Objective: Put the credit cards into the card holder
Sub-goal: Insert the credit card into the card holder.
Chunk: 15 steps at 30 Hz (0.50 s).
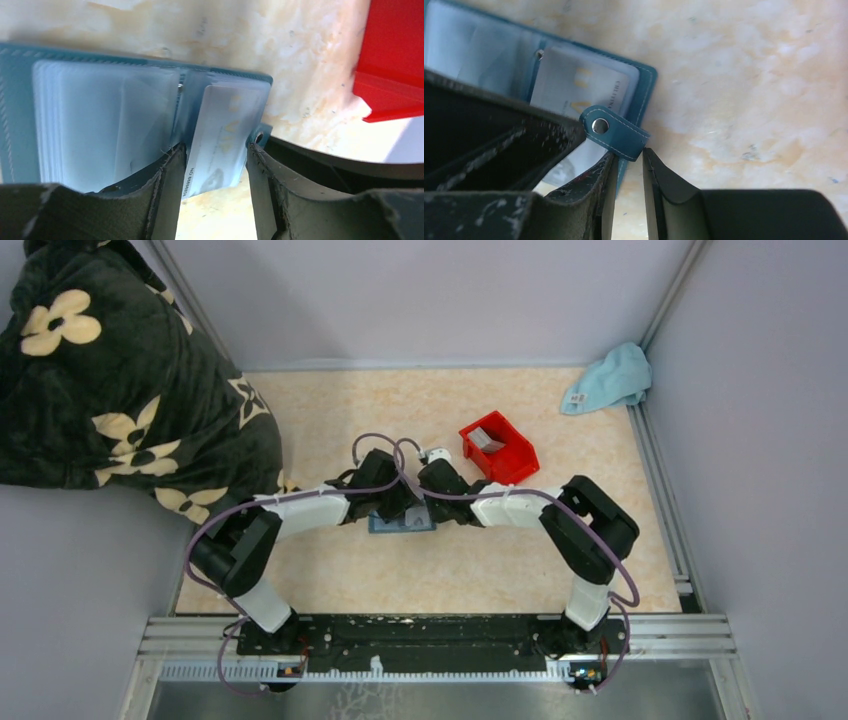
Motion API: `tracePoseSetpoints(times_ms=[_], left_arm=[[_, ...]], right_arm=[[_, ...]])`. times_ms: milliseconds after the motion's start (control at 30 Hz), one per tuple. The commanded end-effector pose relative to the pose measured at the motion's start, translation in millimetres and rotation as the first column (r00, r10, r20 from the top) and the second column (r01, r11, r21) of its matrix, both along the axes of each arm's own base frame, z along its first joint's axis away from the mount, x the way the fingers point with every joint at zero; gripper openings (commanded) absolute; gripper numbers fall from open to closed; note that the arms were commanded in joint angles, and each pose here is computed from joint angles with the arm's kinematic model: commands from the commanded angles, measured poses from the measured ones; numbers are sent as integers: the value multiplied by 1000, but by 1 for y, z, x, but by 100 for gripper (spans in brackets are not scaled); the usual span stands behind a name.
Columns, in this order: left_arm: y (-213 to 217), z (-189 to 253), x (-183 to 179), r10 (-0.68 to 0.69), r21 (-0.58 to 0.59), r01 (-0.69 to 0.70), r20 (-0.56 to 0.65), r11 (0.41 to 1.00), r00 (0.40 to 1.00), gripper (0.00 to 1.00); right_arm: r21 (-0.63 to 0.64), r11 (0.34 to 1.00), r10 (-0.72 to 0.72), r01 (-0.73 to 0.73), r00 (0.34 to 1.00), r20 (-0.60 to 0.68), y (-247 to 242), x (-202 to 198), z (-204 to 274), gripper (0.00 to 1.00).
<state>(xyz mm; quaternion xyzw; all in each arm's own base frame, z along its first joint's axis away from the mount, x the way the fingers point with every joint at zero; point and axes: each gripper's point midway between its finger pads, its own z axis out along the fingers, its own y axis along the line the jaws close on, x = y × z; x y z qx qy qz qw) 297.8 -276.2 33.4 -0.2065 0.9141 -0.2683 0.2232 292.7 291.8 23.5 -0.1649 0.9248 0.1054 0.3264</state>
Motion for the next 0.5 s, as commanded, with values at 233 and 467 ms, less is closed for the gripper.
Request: tracePoseSetpoints(times_ms=[233,467], left_arm=[[60,3,-13,31,277,-39,32,960,999,56],[66,21,-11,48,260,-71,96,963,994,56]], right_arm=[[48,995,87,-83,992,-89,22,-36,5,28],[47,996,74,-72,996,-50,19,-31,22,30]])
